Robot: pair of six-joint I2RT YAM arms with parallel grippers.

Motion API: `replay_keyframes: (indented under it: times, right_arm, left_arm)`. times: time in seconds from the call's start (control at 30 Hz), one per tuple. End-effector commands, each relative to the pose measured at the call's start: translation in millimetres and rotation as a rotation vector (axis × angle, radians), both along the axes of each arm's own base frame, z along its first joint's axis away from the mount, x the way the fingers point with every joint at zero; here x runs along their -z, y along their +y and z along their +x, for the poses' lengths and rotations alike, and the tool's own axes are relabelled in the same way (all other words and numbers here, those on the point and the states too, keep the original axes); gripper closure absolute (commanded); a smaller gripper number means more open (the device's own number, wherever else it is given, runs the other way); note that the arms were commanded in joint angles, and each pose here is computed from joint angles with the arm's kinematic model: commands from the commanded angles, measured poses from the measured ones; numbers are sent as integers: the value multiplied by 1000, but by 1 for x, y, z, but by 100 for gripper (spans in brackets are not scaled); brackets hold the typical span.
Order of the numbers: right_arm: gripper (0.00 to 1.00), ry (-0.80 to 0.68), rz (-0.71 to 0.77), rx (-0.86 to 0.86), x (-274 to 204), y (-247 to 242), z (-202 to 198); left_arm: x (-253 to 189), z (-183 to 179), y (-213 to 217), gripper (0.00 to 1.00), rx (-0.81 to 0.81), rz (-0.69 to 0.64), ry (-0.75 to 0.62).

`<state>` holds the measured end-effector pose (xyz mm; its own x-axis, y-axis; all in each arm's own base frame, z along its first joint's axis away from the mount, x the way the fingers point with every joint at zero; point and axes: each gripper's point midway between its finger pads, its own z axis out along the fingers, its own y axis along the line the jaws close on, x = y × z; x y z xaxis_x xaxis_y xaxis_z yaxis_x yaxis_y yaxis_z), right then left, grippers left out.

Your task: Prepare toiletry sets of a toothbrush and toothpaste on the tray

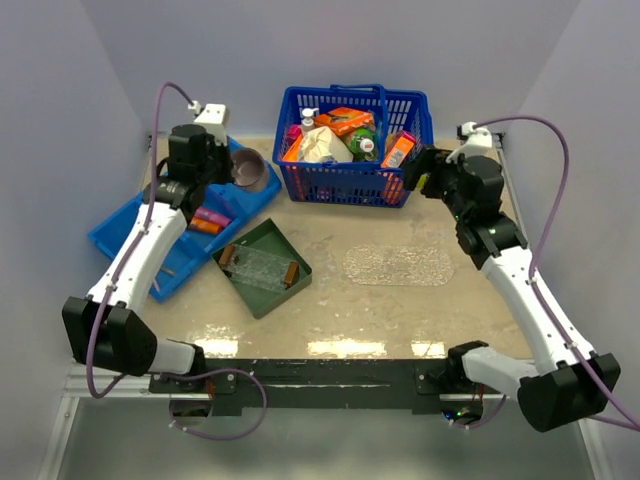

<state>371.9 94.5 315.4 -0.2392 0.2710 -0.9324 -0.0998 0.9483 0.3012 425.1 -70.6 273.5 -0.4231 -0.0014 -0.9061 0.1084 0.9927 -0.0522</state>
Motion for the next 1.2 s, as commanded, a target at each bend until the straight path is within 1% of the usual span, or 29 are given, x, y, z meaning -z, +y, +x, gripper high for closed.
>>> replay_keyframes:
  times: [0.0, 0.07, 0.2, 0.33, 0.5, 0.53, 0.63, 0.83, 0.93, 0.97, 1.17]
  right_arm:
    - [17, -68, -17, -126, -29, 56, -8]
    - [17, -59, -32, -143, -27, 72, -6]
    - [18, -37, -35, -243, -21, 117, -11]
    - [19, -27, -29, -306, -16, 148, -15]
    - [27, -17, -25, -381, -16, 178, -23]
    - [29, -14, -22, -387, -16, 181, -24]
    - [30, 6, -10, -395, -5, 188, -28]
    - [35, 41, -12, -402, 13, 195, -34]
    - [37, 57, -35, -390, 21, 197, -31]
    - [39, 72, -51, -384, 27, 198, -31]
    - [43, 99, -127, -334, 44, 194, -29]
  left_arm:
    - [-28, -11, -33, 100, 81, -14, -87]
    - [-27, -17, -48, 100, 117, -16, -82]
    - [-24, -30, -72, 100, 173, 0, -61]
    - [-19, -47, -110, 100, 263, 28, -48]
    - [-9, -56, -145, 100, 352, 41, -15]
    - [-9, -56, -149, 100, 361, 31, -12]
    - [-8, -58, -165, 100, 397, 5, -16]
    - [0, -56, -183, 100, 428, 18, -8]
    - [3, -56, -190, 100, 442, 23, -5]
    - [1, -56, -192, 100, 445, 20, -14]
    - [3, -55, -191, 100, 436, 12, -31]
